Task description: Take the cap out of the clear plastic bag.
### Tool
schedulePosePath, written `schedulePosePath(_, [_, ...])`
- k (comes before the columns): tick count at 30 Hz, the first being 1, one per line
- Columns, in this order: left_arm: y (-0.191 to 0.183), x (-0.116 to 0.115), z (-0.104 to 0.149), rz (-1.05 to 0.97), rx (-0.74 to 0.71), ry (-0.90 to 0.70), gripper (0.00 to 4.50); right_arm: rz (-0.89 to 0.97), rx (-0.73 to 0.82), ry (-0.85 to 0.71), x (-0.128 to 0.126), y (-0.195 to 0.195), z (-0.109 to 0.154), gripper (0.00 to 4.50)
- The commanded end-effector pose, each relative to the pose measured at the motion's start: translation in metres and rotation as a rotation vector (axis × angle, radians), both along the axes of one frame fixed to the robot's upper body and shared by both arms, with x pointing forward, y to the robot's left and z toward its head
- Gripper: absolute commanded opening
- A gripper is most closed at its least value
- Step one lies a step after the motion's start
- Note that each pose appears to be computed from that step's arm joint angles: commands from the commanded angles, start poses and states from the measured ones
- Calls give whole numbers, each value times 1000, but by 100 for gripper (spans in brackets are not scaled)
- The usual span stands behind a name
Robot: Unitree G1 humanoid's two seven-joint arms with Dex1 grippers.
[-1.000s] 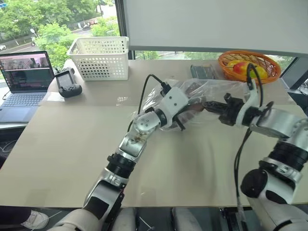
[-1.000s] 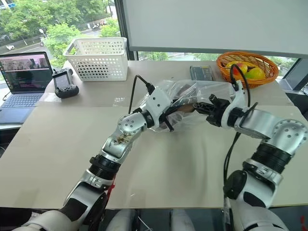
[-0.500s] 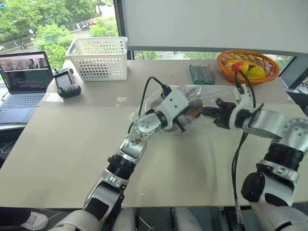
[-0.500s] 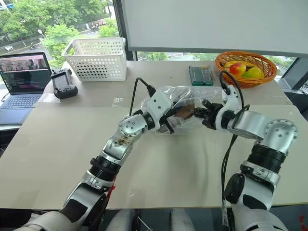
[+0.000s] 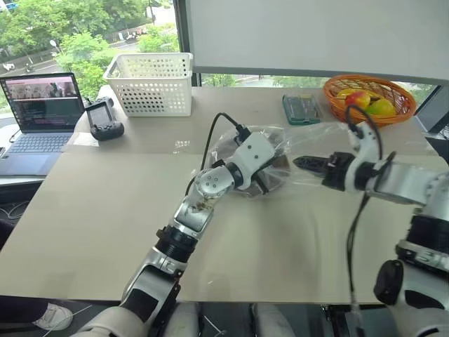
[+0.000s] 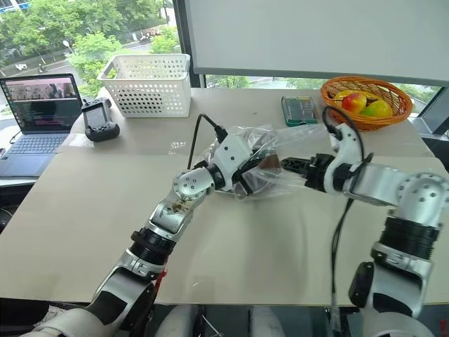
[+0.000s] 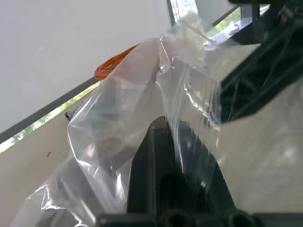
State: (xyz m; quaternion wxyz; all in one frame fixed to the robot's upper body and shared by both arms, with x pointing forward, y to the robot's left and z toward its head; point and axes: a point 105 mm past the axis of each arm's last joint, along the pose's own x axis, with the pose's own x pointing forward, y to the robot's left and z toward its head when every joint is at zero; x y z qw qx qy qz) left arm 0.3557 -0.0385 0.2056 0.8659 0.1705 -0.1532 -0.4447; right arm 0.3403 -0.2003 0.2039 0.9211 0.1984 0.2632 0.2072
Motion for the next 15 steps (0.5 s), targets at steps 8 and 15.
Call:
schedulePosePath(8, [0,-3,14,-9,-13,-56,0,146,334,-70,12,27,32,376])
schedulePosePath(15, [1,-2,12,-8,-6,-53,0,45,75,37,11,16,-9,376])
